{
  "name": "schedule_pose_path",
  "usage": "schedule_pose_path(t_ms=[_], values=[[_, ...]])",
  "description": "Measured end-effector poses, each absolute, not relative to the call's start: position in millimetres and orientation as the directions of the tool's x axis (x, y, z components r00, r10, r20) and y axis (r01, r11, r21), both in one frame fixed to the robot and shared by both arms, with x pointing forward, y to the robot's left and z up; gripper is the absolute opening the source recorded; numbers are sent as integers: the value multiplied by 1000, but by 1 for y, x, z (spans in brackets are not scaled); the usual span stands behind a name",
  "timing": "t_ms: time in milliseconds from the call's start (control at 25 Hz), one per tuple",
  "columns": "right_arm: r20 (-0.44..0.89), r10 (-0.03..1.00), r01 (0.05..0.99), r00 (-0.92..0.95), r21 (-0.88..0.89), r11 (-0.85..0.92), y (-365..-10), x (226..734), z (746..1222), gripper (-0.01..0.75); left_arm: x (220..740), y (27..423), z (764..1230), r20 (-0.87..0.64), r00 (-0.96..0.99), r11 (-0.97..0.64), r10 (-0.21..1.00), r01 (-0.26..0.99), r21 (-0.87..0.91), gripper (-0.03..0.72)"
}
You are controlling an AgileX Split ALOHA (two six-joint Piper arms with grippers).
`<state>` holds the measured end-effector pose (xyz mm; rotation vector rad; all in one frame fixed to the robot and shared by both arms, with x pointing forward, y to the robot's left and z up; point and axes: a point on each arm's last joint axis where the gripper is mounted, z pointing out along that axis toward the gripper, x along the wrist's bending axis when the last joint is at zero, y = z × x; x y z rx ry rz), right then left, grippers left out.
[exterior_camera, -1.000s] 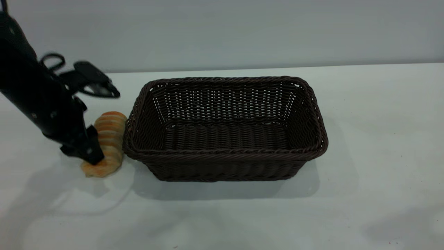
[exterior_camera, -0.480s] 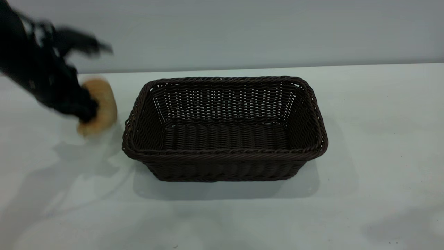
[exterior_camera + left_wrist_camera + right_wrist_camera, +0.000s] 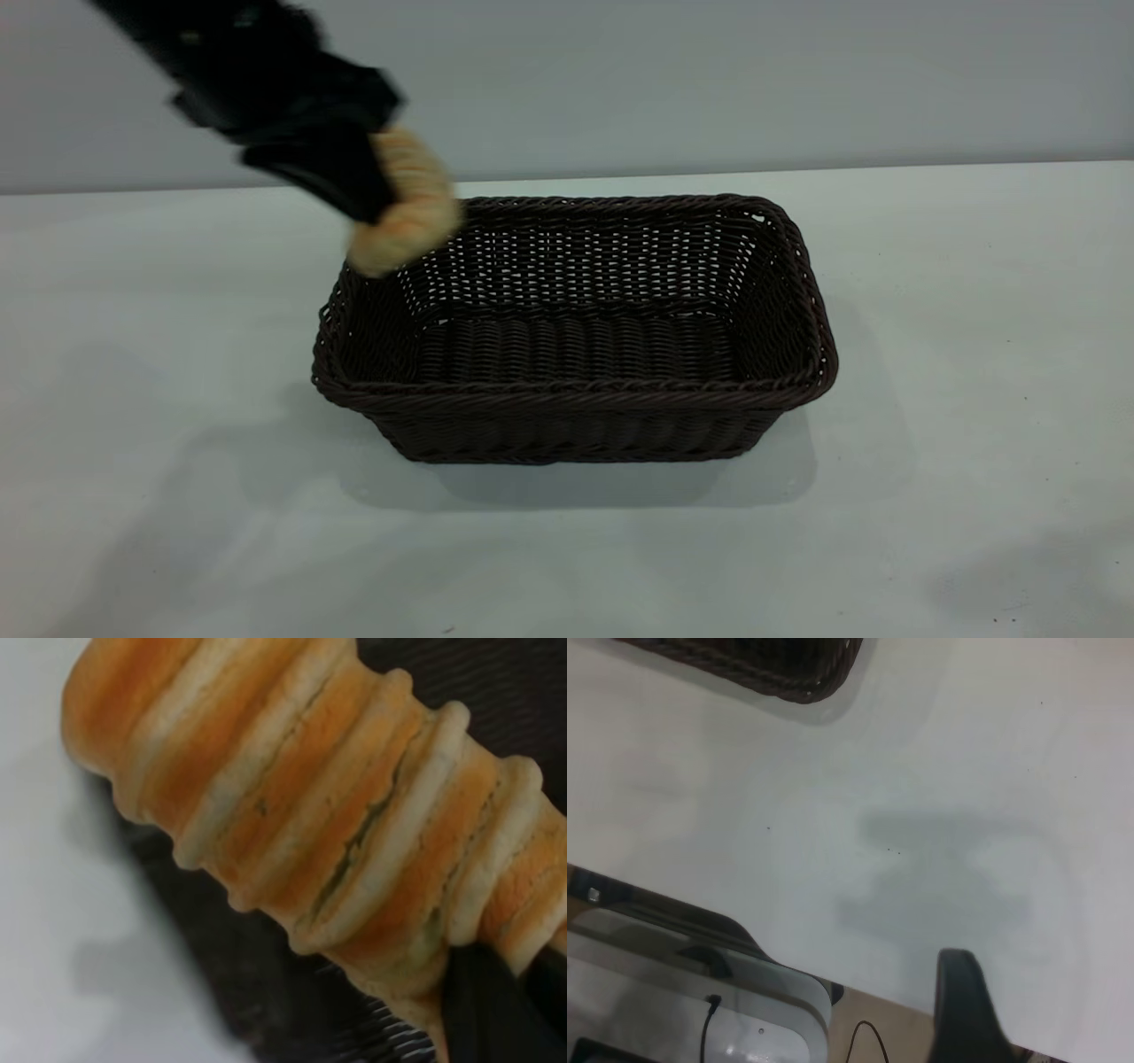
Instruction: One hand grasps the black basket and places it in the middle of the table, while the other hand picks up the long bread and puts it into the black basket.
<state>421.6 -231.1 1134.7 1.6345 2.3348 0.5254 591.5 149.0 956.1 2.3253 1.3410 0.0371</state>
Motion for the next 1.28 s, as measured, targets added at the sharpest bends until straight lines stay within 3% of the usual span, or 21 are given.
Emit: schedule_pose_path(t_ms=[240, 480, 680, 960, 1080, 1280], values=[[7, 939, 852, -344, 424, 308, -231, 422, 1135, 473, 591, 130, 940, -208, 513, -411, 833, 825, 388, 109], [7, 939, 852, -344, 424, 308, -231, 422, 1135, 471, 589, 130, 942, -213, 514, -416, 831, 828, 377, 334], [7, 939, 852, -344, 424, 308, -231, 422, 1135, 471, 582, 147, 988, -201, 517, -401, 832, 810, 428, 450], [0, 939, 847, -343, 433, 309, -233, 419, 1137, 471, 547, 212, 1081, -12, 385, -341, 923, 832, 437, 463], [0, 939, 832, -343, 465, 304, -236, 411, 1143, 471, 518, 232, 1117, 100, 335, -342, 937, 819, 461, 464], [0, 939, 783, -343, 553, 286, -244, 387, 1161, 471, 456, 254, 1155, 152, 289, -326, 945, 796, 510, 464]])
